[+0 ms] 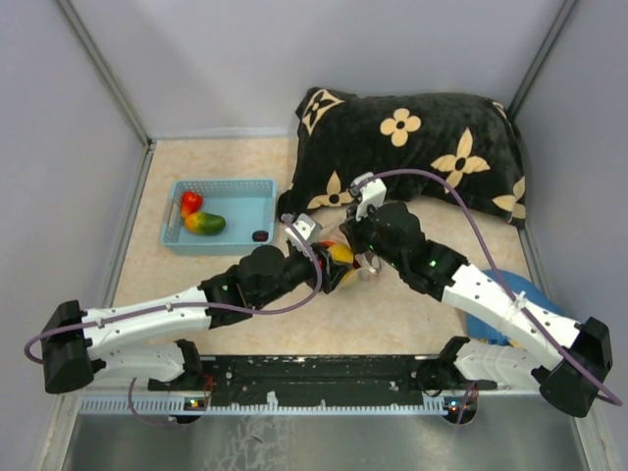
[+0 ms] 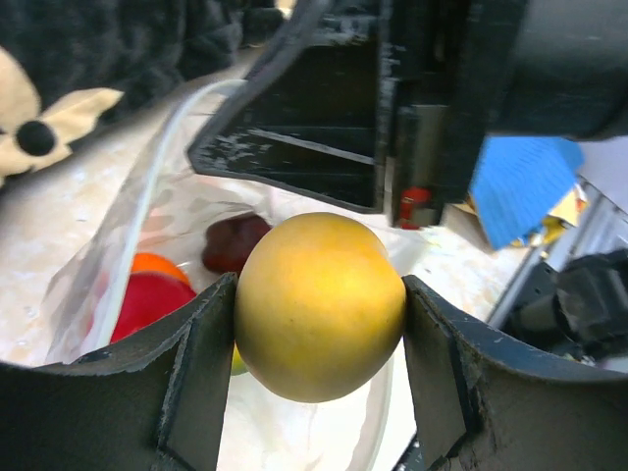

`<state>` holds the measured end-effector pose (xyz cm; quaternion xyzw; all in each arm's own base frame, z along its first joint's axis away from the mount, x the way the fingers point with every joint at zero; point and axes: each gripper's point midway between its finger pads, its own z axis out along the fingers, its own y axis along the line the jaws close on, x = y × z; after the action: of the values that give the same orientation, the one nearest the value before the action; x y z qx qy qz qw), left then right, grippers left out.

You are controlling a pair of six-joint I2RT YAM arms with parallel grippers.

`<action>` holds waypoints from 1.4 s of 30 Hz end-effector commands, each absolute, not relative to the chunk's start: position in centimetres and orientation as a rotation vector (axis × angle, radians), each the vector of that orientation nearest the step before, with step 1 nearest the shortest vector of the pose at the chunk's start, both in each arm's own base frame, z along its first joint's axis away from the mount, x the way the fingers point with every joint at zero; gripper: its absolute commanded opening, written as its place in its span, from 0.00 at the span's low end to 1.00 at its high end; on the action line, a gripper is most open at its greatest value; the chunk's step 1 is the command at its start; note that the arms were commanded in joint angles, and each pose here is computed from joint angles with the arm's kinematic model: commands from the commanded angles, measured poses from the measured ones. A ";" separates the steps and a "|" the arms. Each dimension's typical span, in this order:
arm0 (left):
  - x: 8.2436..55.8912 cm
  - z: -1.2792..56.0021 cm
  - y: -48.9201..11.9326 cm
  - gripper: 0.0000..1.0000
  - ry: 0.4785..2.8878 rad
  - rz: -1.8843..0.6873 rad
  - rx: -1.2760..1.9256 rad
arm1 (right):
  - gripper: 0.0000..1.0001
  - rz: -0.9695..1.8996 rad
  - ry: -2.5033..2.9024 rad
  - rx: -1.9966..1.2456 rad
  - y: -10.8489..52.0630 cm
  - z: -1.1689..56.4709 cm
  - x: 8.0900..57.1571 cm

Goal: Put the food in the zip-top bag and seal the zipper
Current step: Place the fake fruit in the zipper food storage bag.

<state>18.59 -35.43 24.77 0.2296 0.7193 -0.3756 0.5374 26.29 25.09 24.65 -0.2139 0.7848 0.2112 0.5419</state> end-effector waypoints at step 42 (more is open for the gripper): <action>20.2 30.0 -30.4 0.99 1.781 -0.725 0.371 | 0.00 0.547 1.767 -0.432 25.3 27.5 26.7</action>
<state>20.18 -32.30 29.31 0.1653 0.7375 -0.3293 0.5660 26.24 25.50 24.92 -0.2092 0.7810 0.2247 0.5438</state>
